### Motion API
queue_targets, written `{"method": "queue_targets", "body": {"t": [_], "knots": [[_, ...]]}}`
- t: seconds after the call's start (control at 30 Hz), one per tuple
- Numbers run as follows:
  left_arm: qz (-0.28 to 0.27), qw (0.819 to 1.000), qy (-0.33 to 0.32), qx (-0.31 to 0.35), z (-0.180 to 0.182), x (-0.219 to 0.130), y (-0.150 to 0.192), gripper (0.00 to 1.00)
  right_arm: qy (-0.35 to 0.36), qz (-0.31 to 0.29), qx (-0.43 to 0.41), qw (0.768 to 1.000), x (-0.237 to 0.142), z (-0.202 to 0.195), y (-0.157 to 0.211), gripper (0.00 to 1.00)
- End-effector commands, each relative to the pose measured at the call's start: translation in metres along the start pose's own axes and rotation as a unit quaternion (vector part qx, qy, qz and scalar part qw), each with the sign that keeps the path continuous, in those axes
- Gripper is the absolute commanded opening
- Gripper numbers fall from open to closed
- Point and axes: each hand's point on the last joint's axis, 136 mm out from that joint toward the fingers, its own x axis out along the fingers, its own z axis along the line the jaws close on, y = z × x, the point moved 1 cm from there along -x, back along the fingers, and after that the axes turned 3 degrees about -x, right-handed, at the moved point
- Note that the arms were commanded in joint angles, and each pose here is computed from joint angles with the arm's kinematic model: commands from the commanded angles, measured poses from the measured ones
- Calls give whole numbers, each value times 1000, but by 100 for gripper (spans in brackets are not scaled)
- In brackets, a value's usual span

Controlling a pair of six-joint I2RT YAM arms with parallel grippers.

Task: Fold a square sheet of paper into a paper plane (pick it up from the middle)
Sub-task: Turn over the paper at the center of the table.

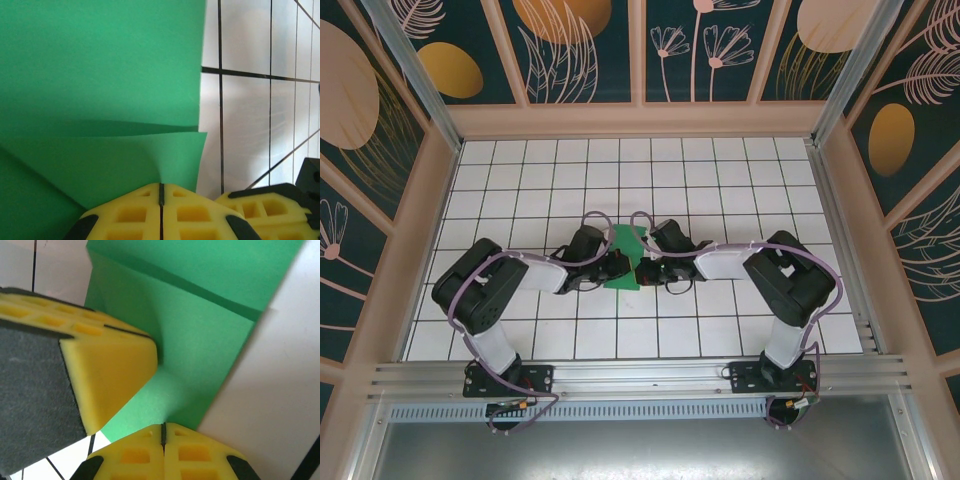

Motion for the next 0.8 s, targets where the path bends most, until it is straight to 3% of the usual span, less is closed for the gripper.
{"method": "queue_targets", "body": {"t": [0.0,0.4,0.77], "knots": [[0,998,-56,8,24,1,-4,10,80,48,8,996,10,-41,30,0],[-32,988,-148,-5,76,-26,-36,11,99,69,10,993,8,-55,48,0],[-63,981,-185,5,88,-37,-73,13,95,76,3,993,1,-56,60,0]]}}
